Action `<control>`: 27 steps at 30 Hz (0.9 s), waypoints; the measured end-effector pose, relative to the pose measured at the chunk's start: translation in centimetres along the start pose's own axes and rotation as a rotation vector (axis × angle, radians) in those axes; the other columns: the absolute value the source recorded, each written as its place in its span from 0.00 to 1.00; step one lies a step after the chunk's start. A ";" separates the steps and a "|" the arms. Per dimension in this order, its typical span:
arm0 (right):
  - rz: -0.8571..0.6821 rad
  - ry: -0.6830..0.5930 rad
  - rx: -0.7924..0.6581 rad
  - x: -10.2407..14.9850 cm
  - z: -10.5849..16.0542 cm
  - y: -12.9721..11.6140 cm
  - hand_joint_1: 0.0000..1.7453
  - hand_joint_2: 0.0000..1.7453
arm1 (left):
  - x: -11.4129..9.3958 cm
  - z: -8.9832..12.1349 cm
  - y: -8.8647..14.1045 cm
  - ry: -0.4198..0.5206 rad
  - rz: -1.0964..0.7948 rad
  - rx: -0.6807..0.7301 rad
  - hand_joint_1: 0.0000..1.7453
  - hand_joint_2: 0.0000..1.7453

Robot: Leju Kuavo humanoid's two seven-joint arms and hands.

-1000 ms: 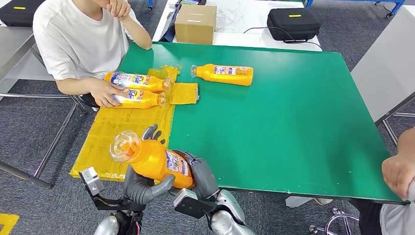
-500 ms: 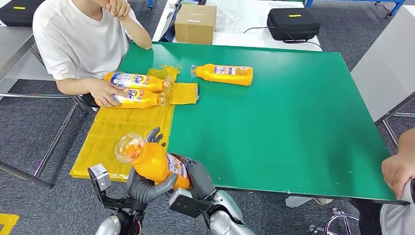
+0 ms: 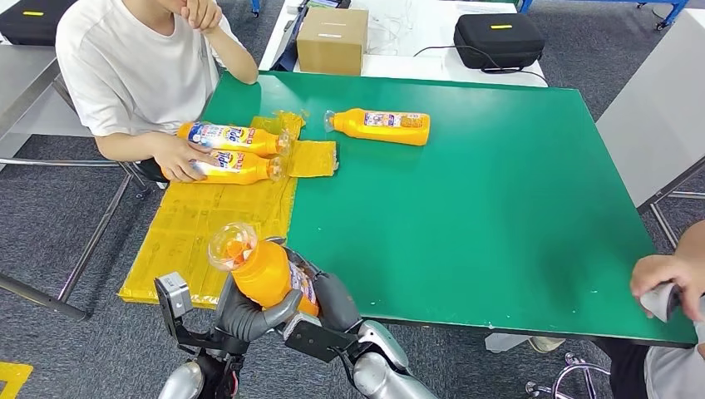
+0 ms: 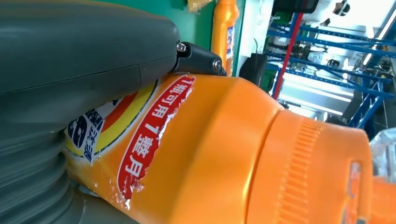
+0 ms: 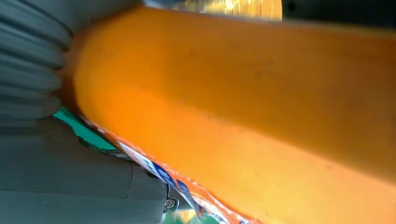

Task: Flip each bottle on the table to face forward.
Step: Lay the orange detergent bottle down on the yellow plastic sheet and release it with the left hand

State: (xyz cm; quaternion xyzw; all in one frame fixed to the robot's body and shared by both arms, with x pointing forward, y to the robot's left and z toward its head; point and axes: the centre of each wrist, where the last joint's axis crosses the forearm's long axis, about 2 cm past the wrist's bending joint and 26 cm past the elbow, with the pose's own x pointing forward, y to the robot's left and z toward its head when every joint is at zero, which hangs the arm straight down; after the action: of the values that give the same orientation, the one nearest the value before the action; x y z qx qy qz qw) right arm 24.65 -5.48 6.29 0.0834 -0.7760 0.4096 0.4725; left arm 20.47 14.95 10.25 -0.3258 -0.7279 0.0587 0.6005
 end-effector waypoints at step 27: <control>0.240 0.054 -0.666 -1.5 2.3 -4.1 0.00 0.00 | 2.6 -4.5 5.2 -0.251 -0.956 0.391 1.00 1.00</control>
State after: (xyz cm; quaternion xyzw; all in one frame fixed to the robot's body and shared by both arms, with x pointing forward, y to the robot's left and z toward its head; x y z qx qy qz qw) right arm 26.02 -10.16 6.83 -0.1781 -0.8583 0.1886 0.4427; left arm 26.49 19.09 11.14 0.1698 -0.8369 -0.0485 0.5181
